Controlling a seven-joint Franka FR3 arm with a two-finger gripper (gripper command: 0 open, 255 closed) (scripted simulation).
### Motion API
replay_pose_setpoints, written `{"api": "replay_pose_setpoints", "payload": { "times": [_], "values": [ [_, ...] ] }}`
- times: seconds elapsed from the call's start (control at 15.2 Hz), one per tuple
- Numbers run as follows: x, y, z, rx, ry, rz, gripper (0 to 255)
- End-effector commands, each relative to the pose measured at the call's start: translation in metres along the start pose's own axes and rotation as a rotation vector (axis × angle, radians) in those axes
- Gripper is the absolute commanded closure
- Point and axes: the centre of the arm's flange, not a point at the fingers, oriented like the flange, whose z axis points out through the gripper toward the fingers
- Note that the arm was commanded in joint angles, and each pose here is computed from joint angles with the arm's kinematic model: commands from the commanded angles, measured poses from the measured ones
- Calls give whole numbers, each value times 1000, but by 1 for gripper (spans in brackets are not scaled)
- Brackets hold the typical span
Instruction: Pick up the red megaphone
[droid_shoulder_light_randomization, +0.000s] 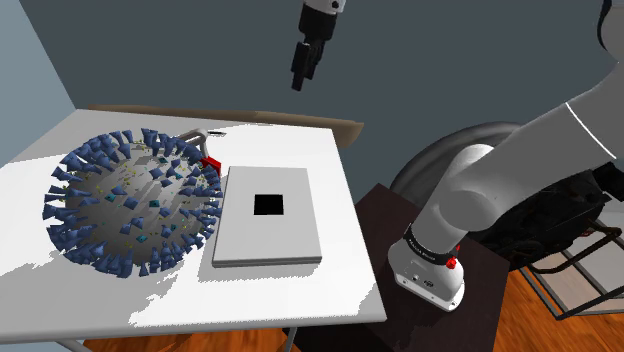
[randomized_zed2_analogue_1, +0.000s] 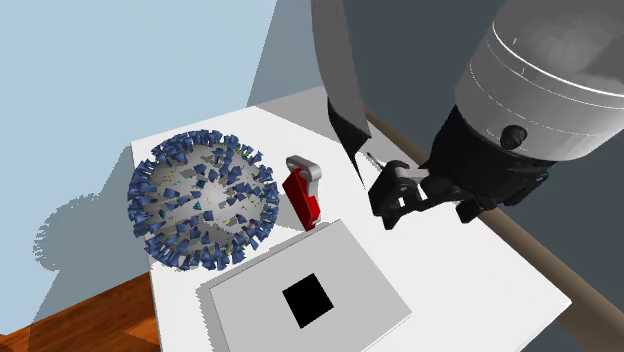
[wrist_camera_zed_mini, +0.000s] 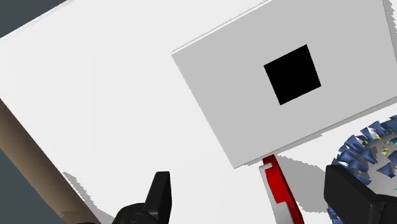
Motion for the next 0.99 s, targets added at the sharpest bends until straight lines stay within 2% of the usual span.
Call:
{"api": "replay_pose_setpoints", "payload": {
  "times": [0.0, 0.92],
  "values": [
    [21, -3, 16, 15, 2, -33, 0],
    [165, -44, 118, 114, 14, -257, 0]
  ]
}}
